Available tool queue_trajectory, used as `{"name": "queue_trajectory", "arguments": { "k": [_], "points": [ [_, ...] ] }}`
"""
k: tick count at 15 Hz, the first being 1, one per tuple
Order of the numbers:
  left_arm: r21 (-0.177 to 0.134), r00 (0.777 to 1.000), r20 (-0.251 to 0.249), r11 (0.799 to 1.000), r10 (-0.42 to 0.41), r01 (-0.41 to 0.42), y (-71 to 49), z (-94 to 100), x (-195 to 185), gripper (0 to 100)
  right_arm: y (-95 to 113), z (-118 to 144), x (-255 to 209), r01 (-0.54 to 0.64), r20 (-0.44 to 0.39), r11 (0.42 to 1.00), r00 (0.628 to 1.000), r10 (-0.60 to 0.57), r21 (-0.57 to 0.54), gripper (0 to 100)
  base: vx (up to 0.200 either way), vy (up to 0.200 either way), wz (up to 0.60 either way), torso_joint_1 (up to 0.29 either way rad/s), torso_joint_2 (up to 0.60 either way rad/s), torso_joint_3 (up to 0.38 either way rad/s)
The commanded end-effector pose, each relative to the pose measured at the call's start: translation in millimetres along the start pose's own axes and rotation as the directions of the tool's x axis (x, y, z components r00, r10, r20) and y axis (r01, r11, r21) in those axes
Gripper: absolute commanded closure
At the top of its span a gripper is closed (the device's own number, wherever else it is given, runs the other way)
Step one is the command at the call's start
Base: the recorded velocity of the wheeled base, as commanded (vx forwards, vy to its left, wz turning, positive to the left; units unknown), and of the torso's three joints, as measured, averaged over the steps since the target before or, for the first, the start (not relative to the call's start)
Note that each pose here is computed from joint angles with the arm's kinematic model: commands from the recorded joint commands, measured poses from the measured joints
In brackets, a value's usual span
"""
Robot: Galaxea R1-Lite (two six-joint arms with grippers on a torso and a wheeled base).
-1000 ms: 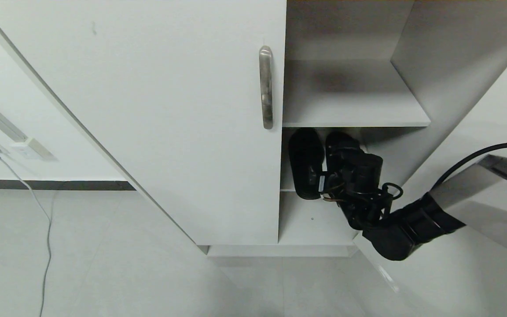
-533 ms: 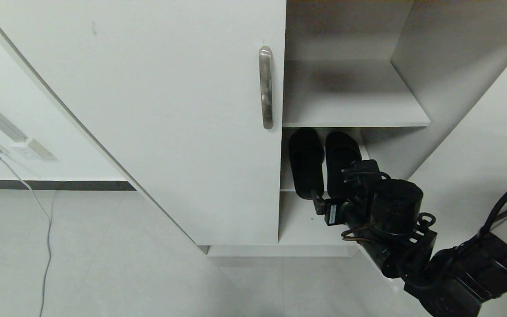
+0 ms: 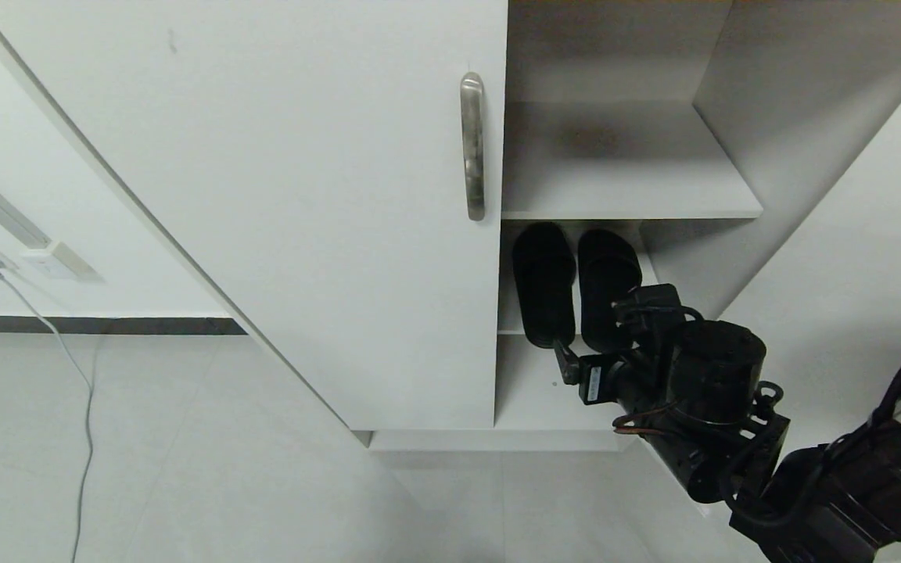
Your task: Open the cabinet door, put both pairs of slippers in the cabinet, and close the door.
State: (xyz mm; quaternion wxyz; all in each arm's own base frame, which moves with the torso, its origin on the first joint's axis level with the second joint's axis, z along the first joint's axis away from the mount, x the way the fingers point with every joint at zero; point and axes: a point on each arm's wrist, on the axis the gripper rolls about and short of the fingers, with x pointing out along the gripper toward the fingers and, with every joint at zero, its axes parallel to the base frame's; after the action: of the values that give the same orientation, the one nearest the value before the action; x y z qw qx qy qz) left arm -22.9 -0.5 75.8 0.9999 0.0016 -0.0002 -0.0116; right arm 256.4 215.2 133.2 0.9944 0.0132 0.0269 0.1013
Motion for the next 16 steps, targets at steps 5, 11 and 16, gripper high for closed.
{"name": "queue_trajectory", "arguments": {
  "k": [5, 11, 16],
  "points": [
    [0.0, 1.0, 0.0, 1.0, 0.002, -0.002, 0.0, -0.1, 0.0, 100, 0.6, -2.6, -0.4, 0.001, -0.007, 1.0, 1.0, -0.001, -0.006, 0, -0.12, 0.0, 0.0, -0.002, 0.0, 0.003],
    [-0.002, 1.0, 0.0, 1.0, 0.002, -0.002, 0.0, -0.1, 0.0, 100, -1.4, -2.5, -3.5, 0.006, 0.009, 1.0, 1.0, -0.006, -0.006, 0, 0.0, 0.0, 0.0, 0.0, 0.0, 0.0],
    [-0.002, 1.0, 0.0, 1.0, 0.002, -0.002, 0.0, -0.1, 0.0, 100, -1.2, -2.1, -4.3, 0.005, 0.013, 1.0, 1.0, -0.005, -0.005, 0, 0.0, 0.0, 0.0, 0.0, 0.0, 0.0]
  ]
}}
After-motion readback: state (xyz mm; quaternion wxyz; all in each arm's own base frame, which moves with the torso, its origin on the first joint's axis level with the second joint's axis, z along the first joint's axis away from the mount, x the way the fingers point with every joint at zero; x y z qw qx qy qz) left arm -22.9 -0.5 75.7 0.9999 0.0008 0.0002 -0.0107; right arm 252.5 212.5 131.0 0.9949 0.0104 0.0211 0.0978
